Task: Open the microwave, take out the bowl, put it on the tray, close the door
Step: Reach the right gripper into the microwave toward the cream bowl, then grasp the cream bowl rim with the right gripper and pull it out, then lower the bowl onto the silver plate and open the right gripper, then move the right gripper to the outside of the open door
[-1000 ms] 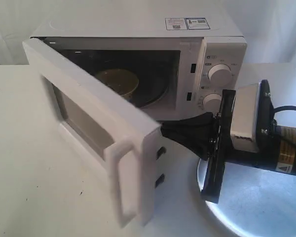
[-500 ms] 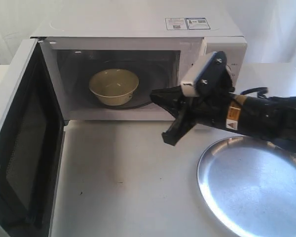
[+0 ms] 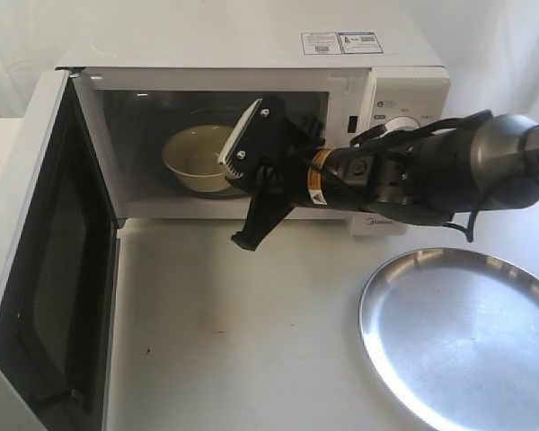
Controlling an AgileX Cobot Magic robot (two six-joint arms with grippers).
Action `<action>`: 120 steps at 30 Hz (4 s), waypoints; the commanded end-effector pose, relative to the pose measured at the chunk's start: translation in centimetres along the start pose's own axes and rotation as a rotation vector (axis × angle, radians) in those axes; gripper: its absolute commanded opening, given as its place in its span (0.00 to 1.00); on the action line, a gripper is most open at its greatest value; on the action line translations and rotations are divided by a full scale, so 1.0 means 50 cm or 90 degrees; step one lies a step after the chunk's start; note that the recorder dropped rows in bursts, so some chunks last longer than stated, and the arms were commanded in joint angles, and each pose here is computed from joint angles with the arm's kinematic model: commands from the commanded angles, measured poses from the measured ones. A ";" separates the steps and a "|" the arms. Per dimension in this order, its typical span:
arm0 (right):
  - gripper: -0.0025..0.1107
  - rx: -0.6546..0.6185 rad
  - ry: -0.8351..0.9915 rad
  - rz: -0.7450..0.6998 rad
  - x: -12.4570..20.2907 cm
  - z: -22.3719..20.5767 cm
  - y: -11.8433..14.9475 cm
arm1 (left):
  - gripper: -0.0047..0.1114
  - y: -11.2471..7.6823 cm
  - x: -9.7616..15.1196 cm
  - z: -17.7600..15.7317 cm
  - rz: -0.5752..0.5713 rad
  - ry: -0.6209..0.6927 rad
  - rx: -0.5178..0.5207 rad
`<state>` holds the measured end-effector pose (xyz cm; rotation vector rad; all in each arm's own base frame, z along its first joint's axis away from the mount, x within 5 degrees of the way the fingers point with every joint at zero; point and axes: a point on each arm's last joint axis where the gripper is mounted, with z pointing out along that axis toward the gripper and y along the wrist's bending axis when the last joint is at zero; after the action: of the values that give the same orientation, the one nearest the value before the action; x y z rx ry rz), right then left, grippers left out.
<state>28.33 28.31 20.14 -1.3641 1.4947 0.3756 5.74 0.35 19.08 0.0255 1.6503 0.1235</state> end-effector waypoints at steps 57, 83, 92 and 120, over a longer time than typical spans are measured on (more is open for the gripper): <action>0.02 0.122 0.243 0.112 -0.154 -0.140 0.100 | 0.04 0.000 -0.003 -0.001 -0.005 -0.006 0.002; 0.02 0.246 0.418 0.200 0.182 -0.321 0.218 | 0.04 0.000 -0.003 -0.001 -0.005 -0.006 0.002; 0.02 0.288 0.387 0.226 0.187 -0.320 0.211 | 0.04 0.000 -0.003 -0.001 -0.005 -0.006 0.002; 0.23 0.326 0.400 0.236 0.213 -0.303 0.196 | 0.04 0.000 -0.003 -0.001 -0.005 -0.006 0.002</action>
<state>14.49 13.91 13.84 -0.8264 2.2005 -0.2122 5.74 0.35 19.08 0.0255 1.6503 0.1235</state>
